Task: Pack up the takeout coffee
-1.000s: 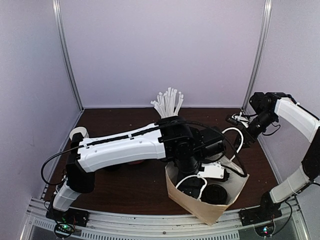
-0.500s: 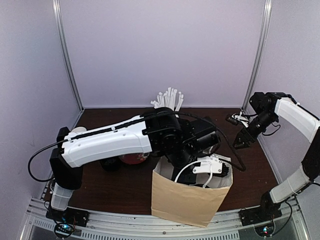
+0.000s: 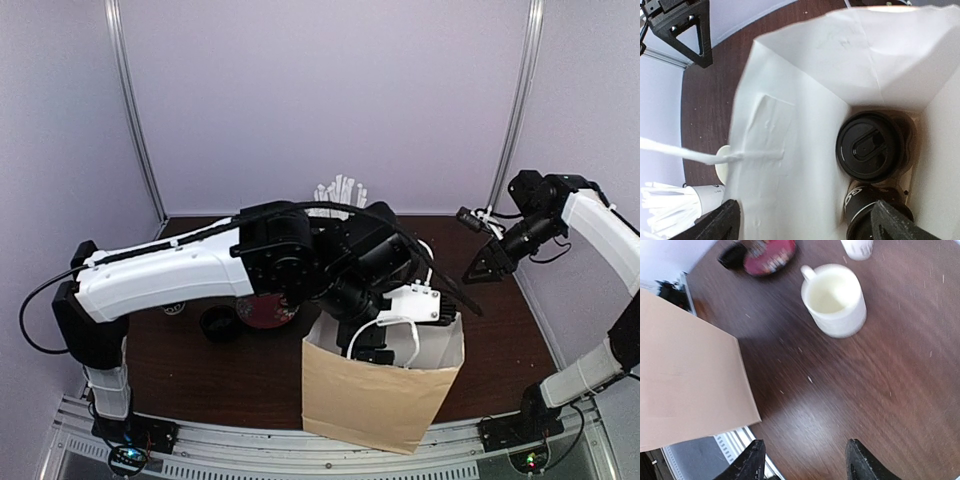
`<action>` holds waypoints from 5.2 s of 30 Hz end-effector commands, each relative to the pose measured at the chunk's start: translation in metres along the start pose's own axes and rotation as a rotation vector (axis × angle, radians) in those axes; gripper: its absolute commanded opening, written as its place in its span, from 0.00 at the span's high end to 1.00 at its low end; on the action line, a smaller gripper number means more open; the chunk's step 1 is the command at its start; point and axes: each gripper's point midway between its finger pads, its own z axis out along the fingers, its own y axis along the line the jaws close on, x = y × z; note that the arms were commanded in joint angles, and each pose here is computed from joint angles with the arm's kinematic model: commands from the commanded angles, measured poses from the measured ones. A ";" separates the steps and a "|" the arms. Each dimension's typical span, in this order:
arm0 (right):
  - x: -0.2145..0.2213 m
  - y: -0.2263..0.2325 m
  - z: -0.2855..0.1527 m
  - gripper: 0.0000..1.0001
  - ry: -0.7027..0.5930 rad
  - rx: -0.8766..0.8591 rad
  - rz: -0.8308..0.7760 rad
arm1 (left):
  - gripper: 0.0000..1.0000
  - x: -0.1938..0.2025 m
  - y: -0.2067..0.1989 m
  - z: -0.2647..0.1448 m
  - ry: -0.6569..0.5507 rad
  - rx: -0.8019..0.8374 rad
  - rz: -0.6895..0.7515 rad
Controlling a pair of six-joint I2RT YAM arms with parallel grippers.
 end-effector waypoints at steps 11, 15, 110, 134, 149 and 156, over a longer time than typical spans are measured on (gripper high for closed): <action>-0.048 0.172 -0.057 0.23 -0.198 -0.338 -0.362 | 0.08 -0.029 0.028 -0.058 -0.177 -0.119 -0.019; -0.051 0.187 -0.042 0.25 -0.152 -0.367 -0.405 | 0.09 -0.031 0.032 -0.078 -0.212 -0.138 -0.040; -0.067 0.056 -0.065 0.27 -0.368 0.133 -0.169 | 1.00 0.134 0.360 -0.005 -0.578 -0.288 -1.142; -0.066 0.029 -0.062 0.28 -0.310 0.226 -0.143 | 1.00 0.004 0.195 -0.305 -0.921 -0.152 -0.752; -0.064 0.017 -0.055 0.29 -0.283 0.241 -0.118 | 1.00 0.003 0.095 -0.264 -0.829 0.205 -0.848; -0.058 0.016 -0.053 0.29 -0.277 0.251 -0.118 | 1.00 -0.026 0.073 -0.197 -0.730 0.346 -0.822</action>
